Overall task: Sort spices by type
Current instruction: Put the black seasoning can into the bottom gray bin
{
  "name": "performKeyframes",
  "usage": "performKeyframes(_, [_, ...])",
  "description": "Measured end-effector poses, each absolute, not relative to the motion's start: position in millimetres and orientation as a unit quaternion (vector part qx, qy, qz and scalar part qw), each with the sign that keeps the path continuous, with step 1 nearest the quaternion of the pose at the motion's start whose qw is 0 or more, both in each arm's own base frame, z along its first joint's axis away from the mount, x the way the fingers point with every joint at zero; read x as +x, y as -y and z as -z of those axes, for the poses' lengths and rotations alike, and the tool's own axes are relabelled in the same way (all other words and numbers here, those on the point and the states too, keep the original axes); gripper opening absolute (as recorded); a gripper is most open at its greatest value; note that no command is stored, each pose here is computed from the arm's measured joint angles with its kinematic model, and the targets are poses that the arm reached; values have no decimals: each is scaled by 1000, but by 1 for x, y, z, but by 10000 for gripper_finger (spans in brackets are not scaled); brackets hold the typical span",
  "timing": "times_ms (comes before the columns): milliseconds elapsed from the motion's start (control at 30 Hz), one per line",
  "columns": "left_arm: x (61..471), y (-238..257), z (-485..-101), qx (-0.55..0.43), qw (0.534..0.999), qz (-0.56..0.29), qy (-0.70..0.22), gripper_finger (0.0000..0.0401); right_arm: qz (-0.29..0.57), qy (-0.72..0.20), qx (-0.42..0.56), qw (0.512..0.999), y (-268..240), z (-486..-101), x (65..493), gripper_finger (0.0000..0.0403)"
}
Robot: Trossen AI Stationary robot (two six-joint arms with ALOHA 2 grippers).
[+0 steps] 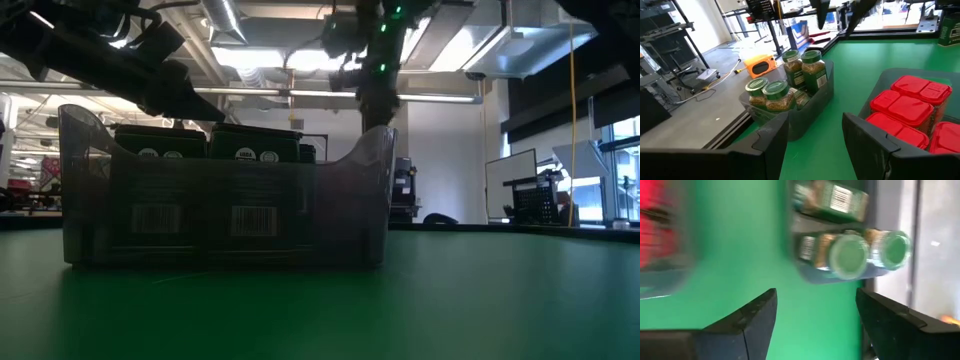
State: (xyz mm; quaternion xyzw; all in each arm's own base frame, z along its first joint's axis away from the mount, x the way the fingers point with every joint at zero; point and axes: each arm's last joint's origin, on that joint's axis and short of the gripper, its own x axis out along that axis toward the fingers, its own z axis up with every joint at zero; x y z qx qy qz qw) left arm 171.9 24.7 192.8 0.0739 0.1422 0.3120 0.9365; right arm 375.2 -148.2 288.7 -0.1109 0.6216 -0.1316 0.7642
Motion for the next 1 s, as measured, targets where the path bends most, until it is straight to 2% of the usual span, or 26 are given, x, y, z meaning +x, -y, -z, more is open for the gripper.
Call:
performKeyframes(200, [173,-22,-192,73,951,-263,-143,182,76,-609,-46,788,126,-303,368,271])
performKeyframes(400, [174,-19,-193,75,956,-245,-140,182,55,-632,-41,772,103,-297,364,271])
performKeyframes(600, [177,-11,-200,46,968,-226,-100,182,48,-642,-38,764,74,-291,352,271])
performKeyframes(767, [183,3,-192,3,975,-194,-109,182,43,-631,-38,773,49,-293,336,271])
performKeyframes(1000, [212,33,-189,-24,979,-142,-143,182,52,-618,-8,785,9,-303,302,271])
